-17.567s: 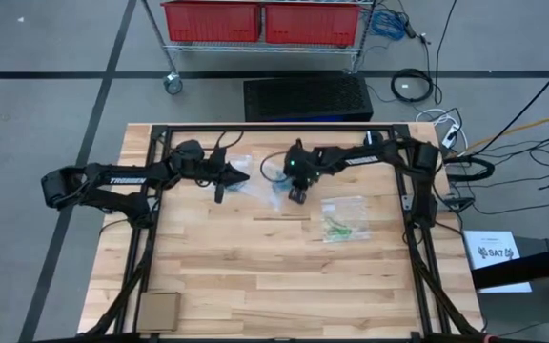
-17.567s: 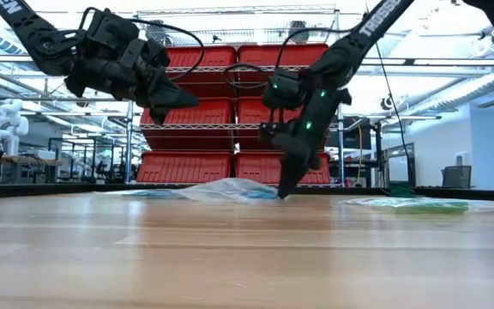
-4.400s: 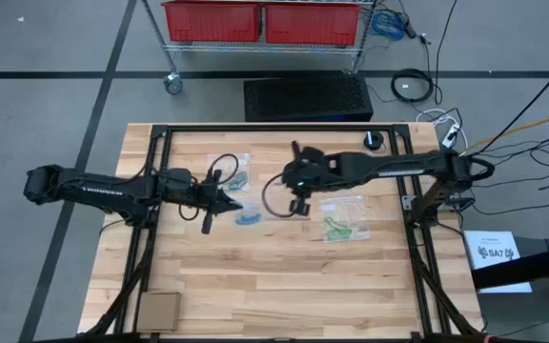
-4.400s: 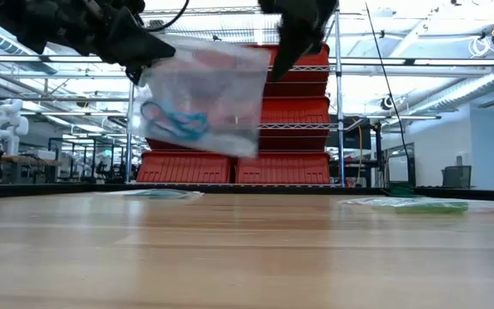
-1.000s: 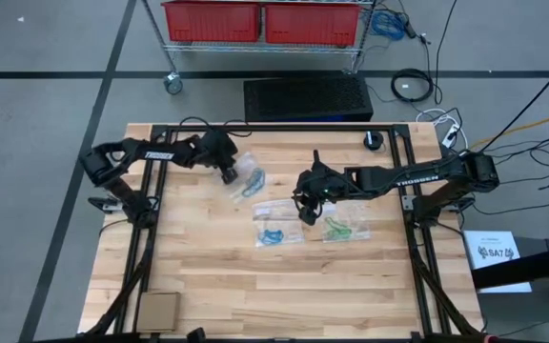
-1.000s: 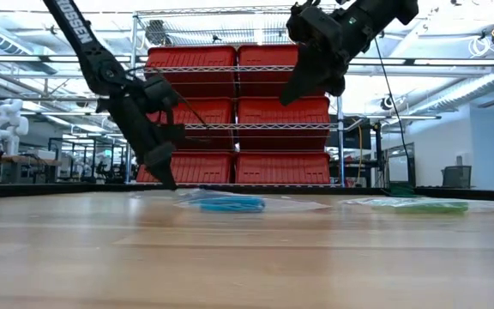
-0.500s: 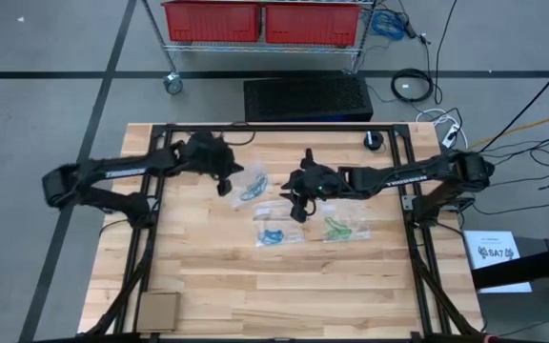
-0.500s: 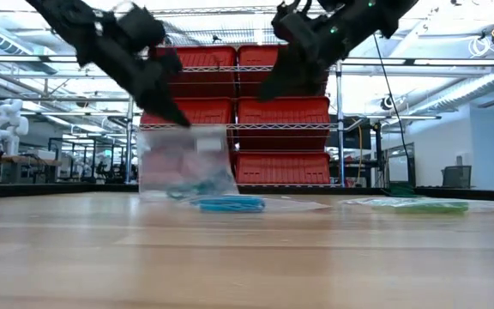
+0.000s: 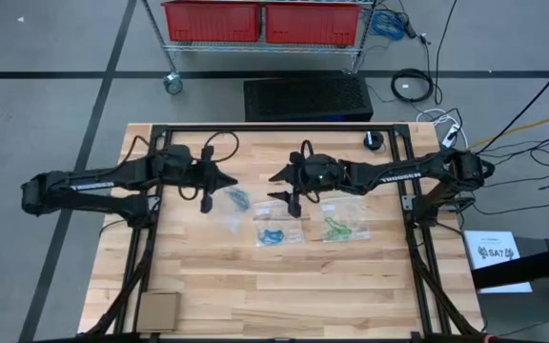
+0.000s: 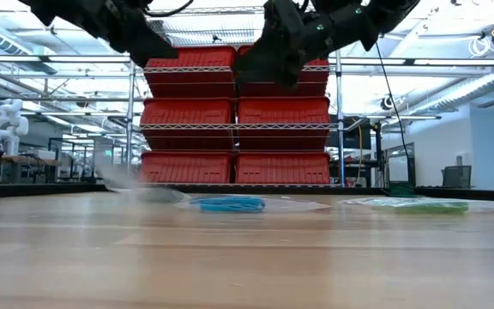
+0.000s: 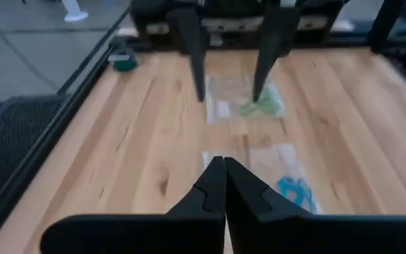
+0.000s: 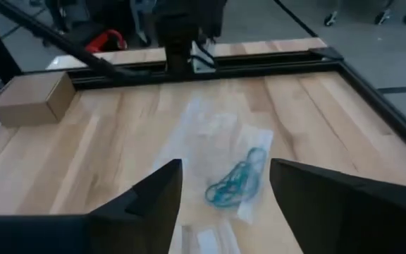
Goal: Sort rubber bands
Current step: Close the left zip lock bag
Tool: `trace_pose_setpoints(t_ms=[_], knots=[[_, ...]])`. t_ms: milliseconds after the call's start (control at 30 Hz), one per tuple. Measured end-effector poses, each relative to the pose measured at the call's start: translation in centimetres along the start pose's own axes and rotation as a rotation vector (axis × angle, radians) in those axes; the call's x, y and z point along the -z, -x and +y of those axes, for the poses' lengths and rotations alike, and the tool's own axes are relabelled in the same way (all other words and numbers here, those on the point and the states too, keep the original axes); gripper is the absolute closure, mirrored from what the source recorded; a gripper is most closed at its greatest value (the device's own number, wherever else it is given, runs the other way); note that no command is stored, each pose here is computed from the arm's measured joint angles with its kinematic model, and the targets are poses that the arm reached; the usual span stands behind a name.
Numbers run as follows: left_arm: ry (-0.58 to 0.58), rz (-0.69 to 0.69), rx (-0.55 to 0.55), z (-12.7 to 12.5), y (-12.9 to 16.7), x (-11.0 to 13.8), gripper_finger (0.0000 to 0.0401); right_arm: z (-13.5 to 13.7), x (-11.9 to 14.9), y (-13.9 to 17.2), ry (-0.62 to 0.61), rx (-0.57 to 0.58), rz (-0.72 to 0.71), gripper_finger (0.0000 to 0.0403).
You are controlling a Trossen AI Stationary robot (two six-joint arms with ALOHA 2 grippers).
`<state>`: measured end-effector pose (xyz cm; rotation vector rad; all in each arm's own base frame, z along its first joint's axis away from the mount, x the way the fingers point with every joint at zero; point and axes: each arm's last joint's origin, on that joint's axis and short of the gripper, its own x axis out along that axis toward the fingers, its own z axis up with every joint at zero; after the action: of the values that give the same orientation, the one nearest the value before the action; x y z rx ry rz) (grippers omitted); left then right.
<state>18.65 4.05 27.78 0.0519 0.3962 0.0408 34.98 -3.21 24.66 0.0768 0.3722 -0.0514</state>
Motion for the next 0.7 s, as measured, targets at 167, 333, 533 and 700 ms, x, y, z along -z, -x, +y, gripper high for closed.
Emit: trace_pose_setpoints(t_ms=[167, 333, 533, 700], knots=[[-0.004, 0.105, -0.076, -0.4, 0.0, 0.9, 0.0401, 2.1, 1.8, -1.9, 0.036, -0.003, 0.056, 0.0206], [-0.021, 0.119, -0.101, -0.9, 0.4, 1.0, 0.0401, 6.0, 7.5, -6.6, 0.213, 0.024, 0.194, 0.0225], [-0.028, 0.034, -0.114, -1.1, 2.2, 0.3, 0.0401, 9.2, 7.6, -11.9, 0.555, 0.083, 0.237, 0.0239], [-0.029, -0.008, -0.119, -1.2, 3.4, 0.1, 0.0401, 8.6, 6.3, -15.8, 0.738, 0.050, 0.386, 0.0246]])
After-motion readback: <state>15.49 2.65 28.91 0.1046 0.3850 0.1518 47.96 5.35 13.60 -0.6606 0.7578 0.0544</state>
